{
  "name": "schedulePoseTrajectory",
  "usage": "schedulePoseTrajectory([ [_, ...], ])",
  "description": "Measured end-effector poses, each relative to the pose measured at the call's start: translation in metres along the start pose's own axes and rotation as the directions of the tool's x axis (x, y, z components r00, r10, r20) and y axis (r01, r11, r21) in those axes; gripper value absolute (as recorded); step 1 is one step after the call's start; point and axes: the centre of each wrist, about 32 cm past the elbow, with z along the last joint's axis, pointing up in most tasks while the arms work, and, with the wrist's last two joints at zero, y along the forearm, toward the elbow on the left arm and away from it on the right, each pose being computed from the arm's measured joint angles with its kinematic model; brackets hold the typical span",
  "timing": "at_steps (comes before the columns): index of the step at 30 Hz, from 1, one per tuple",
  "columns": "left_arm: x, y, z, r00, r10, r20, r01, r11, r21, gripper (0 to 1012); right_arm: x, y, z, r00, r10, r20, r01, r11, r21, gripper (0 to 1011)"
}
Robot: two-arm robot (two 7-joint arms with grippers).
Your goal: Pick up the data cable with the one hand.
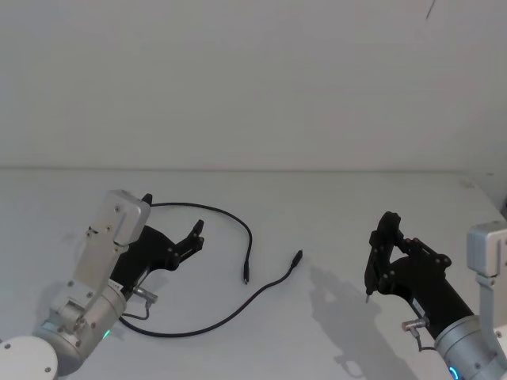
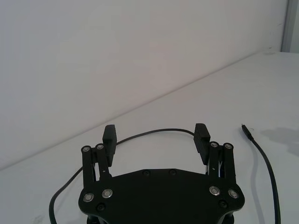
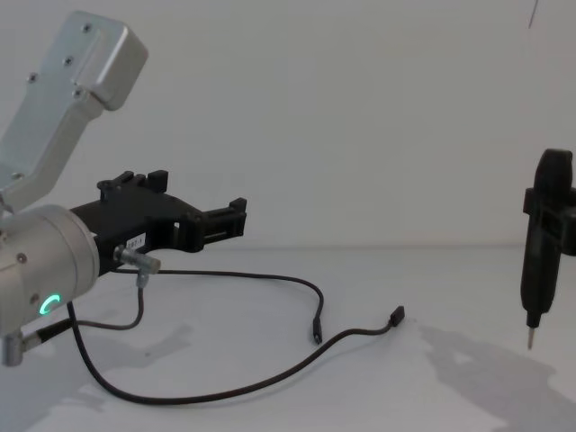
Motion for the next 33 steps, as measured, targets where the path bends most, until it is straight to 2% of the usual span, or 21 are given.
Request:
schedulePoseTrajectory([
  [24, 0.0003, 0.0, 0.0001, 1.0, -0.004, 0.001, 0.004, 1.0, 0.0, 1001, 0.0, 0.0, 0.0, 1.0, 0.0, 0.0, 0.0, 1.0, 0.0, 279],
  [33, 0.0038, -0.0005, 0.0018, 0.9966, -0.082, 0.01, 0.082, 0.9963, 0.025, 1001, 0.0, 0.0, 0.0, 1.0, 0.0, 0.0, 0.0, 1.0, 0.0, 279],
])
